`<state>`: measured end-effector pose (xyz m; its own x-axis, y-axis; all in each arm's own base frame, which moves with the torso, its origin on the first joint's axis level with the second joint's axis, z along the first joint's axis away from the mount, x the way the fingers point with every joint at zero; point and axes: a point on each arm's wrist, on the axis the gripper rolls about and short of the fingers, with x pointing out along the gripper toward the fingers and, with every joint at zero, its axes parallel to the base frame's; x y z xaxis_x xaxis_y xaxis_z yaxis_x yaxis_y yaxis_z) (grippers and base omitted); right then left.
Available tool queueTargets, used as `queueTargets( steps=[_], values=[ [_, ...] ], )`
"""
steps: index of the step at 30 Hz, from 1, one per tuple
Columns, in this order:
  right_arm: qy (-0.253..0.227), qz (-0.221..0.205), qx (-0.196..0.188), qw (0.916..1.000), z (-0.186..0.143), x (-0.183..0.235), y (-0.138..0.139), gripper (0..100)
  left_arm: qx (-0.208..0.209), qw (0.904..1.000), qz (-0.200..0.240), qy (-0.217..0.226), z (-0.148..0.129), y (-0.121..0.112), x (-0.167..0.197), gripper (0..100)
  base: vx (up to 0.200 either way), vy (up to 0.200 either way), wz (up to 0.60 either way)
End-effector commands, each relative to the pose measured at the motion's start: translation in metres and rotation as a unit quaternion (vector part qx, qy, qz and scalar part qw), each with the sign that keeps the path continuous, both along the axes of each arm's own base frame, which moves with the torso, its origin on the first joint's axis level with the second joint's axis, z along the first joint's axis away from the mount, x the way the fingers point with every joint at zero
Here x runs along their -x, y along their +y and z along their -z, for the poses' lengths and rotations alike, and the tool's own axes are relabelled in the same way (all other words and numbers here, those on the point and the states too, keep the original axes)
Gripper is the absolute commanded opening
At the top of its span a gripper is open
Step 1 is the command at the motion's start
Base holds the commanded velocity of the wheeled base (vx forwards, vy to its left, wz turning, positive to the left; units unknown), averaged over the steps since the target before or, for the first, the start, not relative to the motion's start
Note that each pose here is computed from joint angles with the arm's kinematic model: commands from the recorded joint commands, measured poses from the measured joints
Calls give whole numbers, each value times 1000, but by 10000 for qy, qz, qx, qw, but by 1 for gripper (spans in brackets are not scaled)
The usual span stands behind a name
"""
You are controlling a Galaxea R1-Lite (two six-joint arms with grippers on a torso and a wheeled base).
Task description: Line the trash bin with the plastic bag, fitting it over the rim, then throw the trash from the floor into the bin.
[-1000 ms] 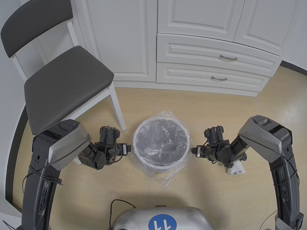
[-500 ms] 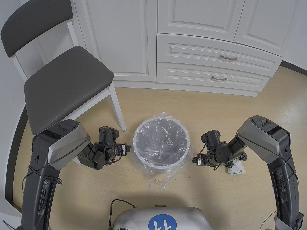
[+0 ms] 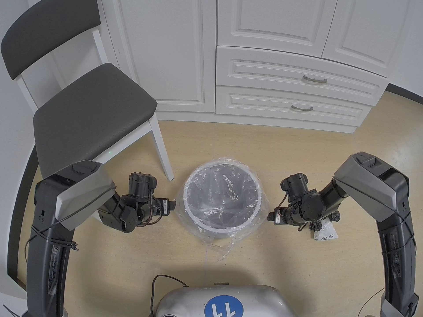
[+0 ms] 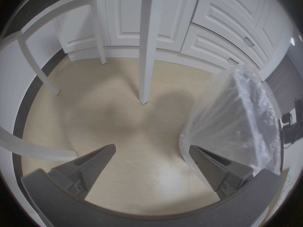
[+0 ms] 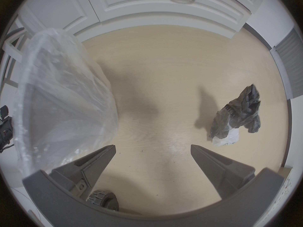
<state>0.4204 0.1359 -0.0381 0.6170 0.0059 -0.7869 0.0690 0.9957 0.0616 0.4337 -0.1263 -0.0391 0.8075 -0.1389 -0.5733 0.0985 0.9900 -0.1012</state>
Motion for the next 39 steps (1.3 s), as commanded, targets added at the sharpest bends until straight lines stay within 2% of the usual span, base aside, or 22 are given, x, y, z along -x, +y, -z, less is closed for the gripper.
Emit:
queueTargets(
  steps=[1,4,10,16,21,27,30,39],
  values=[
    [-268,-232,69,9993,-46,19,-6,100,-69,9985,543,-55,-36,16,25,100,0,0,0],
    [-433,-398,163,9981,-57,28,-9,100,-170,9958,891,-88,-46,20,36,100,0,0,0],
    [-979,-501,94,9939,-62,26,-7,100,-181,9955,916,-153,-50,18,38,100,0,0,0],
    [-1372,-486,-95,9893,-31,13,4,100,-175,9959,872,-149,-42,15,30,100,0,0,0],
    [-1211,-532,-26,9912,-14,15,4,100,-188,9962,836,-166,-43,15,30,100,0,0,0],
    [-1030,-764,8,9917,-11,27,8,100,-185,9962,835,-181,-44,15,30,100,0,0,0],
    [-838,-1145,143,9898,-10,43,9,100,-164,9960,833,-294,-46,15,29,100,0,0,0],
    [-641,-1721,307,9825,-13,76,30,100,-154,9957,825,-394,-52,14,30,100,0,0,0]
  ],
)
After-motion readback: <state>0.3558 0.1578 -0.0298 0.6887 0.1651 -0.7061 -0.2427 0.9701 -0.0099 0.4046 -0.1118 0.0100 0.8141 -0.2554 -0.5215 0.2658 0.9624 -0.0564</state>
